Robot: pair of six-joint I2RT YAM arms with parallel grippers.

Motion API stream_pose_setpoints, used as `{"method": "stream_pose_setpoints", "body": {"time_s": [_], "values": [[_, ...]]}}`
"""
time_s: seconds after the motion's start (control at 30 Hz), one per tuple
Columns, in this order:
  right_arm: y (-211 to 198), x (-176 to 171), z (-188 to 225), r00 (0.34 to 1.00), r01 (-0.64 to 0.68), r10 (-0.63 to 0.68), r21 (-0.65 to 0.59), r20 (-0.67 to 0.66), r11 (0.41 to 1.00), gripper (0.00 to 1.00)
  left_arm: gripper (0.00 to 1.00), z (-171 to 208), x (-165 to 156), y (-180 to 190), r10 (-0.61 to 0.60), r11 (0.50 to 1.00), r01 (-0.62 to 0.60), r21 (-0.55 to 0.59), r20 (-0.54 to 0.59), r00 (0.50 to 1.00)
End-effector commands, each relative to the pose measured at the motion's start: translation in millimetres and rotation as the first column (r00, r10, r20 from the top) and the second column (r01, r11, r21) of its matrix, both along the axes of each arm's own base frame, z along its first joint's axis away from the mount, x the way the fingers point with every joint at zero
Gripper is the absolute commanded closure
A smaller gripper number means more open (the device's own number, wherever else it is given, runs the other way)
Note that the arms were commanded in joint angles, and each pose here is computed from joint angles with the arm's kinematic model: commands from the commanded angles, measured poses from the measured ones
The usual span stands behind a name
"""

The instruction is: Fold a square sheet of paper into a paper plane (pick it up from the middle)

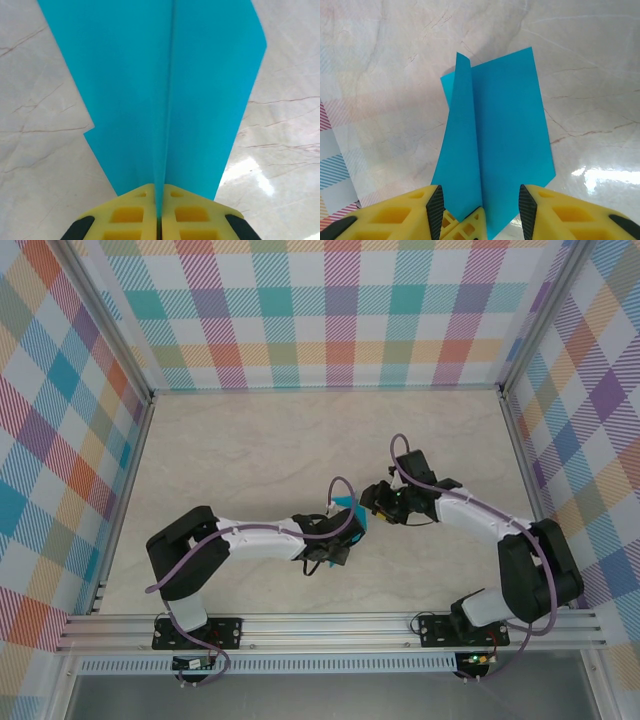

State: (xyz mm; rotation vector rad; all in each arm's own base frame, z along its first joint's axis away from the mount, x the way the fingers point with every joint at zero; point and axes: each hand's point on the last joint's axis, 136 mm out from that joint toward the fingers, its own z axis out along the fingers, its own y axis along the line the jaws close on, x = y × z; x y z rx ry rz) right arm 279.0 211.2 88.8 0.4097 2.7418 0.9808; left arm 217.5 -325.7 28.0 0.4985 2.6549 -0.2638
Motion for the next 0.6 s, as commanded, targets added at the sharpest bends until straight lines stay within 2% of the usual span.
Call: {"method": "stream_pose_setpoints", "body": {"time_s": [0.0, 0.3, 0.57], "values": [[-7, -9, -4, 1.000, 0.005, -0.005, -0.015, -0.018, 1.000, 0.54, 0.91, 17, 2, -14, -0.041, 0.992, 0.039, -0.124, -0.021, 0.999], [-12, -23, -9, 0.999, 0.029, -0.028, 0.012, -0.034, 1.000, 0.53, 0.90, 16, 4, -11, -0.053, 0.967, 0.018, -0.254, -0.133, 0.990], [-10, -31, -9, 0.999, 0.024, -0.023, 0.046, -0.040, 0.999, 0.53, 0.88, 7, -1, -9, -0.059, 0.960, 0.003, -0.281, -0.190, 0.980]]}}
